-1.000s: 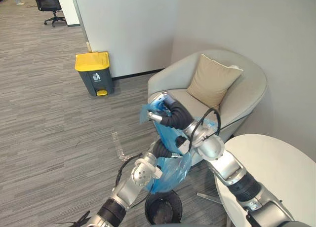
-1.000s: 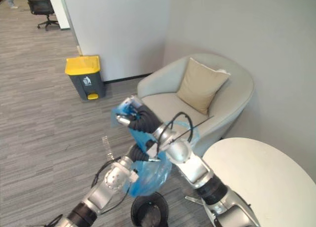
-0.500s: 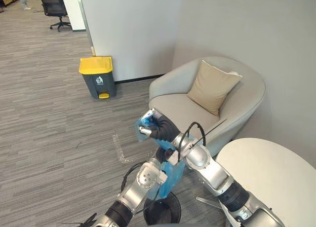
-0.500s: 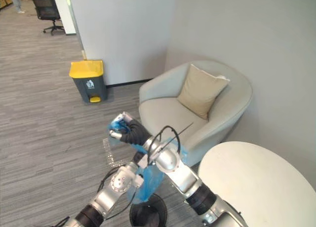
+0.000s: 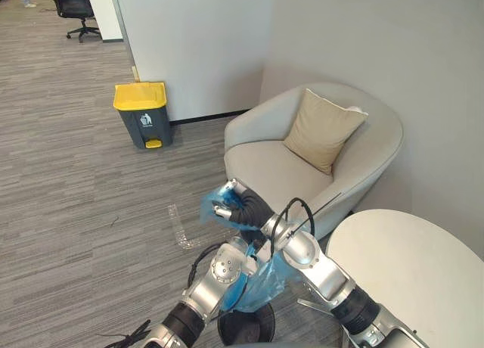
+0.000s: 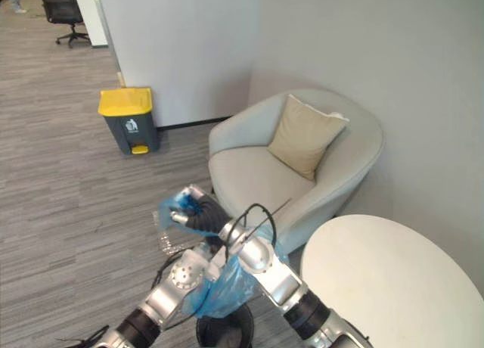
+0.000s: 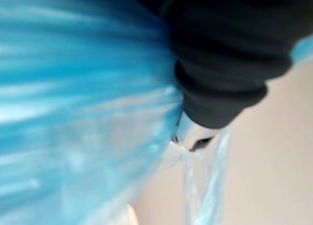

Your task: Gather rubbish on tea table into small bin, then transfer packed bag to large trash can.

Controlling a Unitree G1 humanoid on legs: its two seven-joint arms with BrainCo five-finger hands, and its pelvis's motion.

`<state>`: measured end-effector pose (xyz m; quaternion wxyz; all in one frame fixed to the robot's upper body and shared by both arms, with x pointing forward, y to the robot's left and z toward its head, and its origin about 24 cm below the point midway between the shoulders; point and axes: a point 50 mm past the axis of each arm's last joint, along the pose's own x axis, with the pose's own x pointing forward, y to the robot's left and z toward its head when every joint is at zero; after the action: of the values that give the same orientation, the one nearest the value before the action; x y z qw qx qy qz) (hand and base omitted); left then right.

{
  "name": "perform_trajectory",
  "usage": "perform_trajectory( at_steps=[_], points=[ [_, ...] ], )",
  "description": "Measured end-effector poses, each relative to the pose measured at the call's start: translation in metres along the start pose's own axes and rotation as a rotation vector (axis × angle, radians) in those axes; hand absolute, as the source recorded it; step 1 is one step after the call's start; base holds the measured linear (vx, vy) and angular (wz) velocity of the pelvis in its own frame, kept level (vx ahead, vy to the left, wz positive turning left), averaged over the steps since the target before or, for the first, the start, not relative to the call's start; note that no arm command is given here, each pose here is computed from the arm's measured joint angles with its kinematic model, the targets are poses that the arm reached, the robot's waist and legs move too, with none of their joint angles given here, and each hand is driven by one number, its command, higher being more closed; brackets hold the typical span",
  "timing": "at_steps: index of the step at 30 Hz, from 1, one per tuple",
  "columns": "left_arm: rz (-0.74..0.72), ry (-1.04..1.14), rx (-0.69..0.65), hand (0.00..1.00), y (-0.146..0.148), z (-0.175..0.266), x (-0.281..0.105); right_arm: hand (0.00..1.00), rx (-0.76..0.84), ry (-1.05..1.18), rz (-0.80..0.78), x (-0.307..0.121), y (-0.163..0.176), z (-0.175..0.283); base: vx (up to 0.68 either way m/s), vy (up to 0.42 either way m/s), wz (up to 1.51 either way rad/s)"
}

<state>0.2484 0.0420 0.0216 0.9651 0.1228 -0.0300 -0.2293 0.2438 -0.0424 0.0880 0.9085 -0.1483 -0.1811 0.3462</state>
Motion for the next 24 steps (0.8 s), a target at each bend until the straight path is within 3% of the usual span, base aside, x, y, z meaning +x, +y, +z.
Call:
perform_trajectory(
  at_steps=[12, 19, 24],
  points=[
    [0.113, -0.003, -0.068, 1.00, 0.023, 0.001, -0.006, 0.00, -0.219, 0.092, -0.131, -0.042, -0.029, -0.016, 0.00, 0.000, 0.00],
    [0.264, -0.091, -0.108, 1.00, 0.054, 0.017, -0.017, 0.00, -0.415, 0.221, -0.302, -0.078, -0.074, -0.023, 0.00, 0.001, -0.01],
    [0.308, -0.018, -0.123, 1.00, 0.061, -0.002, -0.037, 0.00, -0.563, 0.233, -0.392, -0.092, -0.097, -0.012, 0.01, 0.000, -0.06]
  ],
)
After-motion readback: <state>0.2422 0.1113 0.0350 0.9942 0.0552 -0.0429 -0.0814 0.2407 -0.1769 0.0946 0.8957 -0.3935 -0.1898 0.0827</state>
